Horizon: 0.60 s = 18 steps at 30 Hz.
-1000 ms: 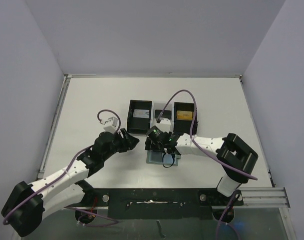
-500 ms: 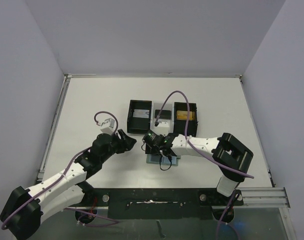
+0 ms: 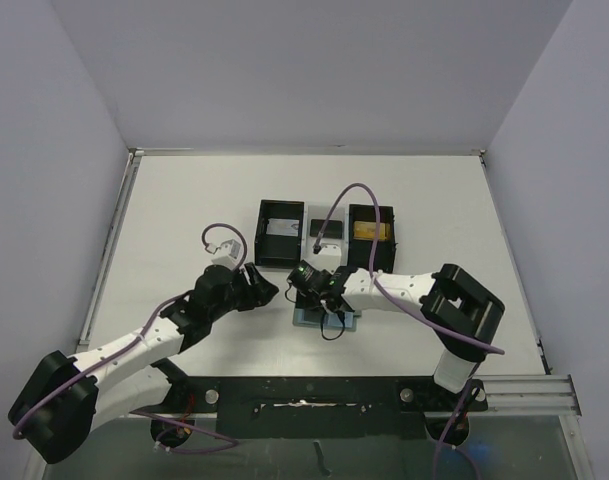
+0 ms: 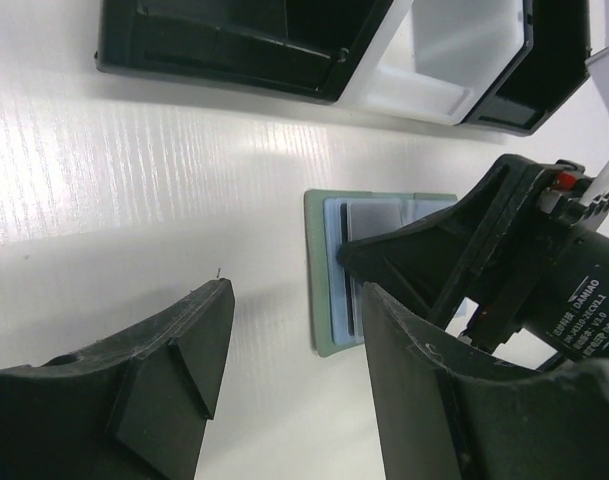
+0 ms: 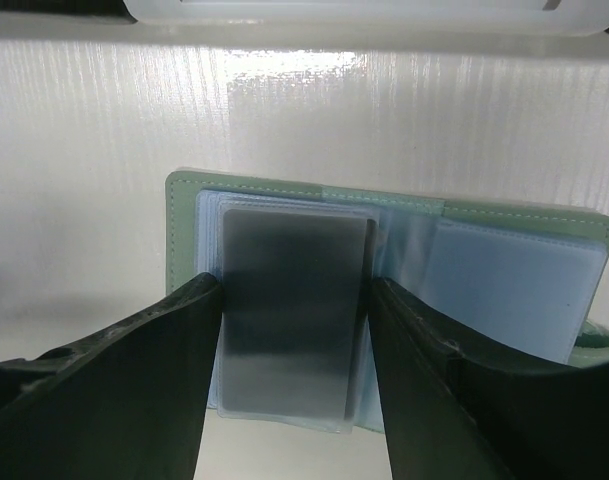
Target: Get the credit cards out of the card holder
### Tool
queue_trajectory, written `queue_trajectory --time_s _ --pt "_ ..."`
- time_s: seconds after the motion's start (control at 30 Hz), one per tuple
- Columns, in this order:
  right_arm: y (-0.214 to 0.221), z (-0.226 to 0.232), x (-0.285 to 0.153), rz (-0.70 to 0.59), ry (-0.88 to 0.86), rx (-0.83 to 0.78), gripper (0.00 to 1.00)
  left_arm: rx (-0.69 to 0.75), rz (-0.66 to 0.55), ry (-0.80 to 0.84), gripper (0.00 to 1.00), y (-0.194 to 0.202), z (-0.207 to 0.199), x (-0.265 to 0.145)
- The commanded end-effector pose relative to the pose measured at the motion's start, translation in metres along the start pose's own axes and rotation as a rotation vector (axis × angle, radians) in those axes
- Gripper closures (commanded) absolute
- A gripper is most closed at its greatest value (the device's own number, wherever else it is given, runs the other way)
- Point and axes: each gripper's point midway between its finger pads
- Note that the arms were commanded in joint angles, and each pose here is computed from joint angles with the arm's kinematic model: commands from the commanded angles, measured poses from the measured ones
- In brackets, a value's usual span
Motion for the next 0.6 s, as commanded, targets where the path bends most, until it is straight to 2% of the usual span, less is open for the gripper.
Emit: queue_trajectory --time_s 0.0,0.23,0.57 --pt "0.012 -0.004 0.009 0.026 -0.007 0.035 0.48 0.024 -0.044 0.091 0.48 -0.018 -0.025 0.001" --pt "0.001 0.012 -0.001 0.001 -0.236 0.097 0.49 0.035 0.017 0.179 0.49 -0.002 -0.034 0.003" --pt "0.0 0.013 0.0 0.0 -0.284 0.153 0.49 0.029 0.175 0.345 0.5 0.031 -0.057 0.011"
Point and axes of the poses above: each gripper's point midway between its finger pads, its own x axis out along the fingers, its own z axis along the line the jaws close on, y = z × x
